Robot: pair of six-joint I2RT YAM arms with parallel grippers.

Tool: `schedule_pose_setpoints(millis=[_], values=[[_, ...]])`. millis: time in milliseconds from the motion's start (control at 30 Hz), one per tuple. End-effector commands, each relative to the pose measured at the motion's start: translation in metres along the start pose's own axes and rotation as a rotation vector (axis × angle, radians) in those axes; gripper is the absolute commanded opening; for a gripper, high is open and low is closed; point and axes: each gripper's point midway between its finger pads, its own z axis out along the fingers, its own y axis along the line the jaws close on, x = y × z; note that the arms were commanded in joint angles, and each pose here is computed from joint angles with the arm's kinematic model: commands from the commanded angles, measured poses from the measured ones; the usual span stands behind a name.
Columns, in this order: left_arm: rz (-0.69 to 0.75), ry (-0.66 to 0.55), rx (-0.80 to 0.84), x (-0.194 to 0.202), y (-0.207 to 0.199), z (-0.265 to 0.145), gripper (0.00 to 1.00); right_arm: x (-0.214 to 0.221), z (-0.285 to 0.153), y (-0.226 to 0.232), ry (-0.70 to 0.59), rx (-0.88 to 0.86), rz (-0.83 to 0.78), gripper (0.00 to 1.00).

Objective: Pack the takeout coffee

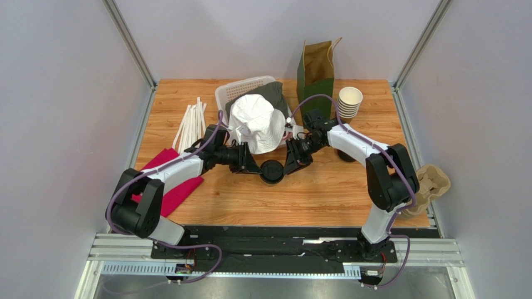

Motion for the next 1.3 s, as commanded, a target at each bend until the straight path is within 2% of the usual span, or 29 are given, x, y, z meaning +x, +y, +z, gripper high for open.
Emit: schedule_pose_setpoints(millis=[0, 500, 700, 800, 1267], values=[[0.06, -0.051, 0.058, -0.011, -0.02, -0.004, 0.35, -0.009, -0.011, 0.016, -0.039, -0.027, -0.06, 0.27], [-0.006, -0.036, 0.003, -0.01, 0.0, -0.001, 0.32, -0.013, -0.015, 0.026, -0.041, -0.085, -0.058, 0.26], [-0.033, -0.027, -0.017, -0.01, 0.008, 0.001, 0.18, -0.012, -0.015, 0.023, -0.037, -0.089, -0.047, 0.26], [-0.032, -0.026, -0.013, -0.011, 0.007, 0.001, 0.16, -0.012, -0.015, 0.021, -0.034, -0.091, -0.037, 0.27], [-0.037, -0.026, 0.001, -0.012, -0.001, -0.002, 0.1, -0.014, -0.028, 0.029, -0.05, -0.123, -0.046, 0.37]])
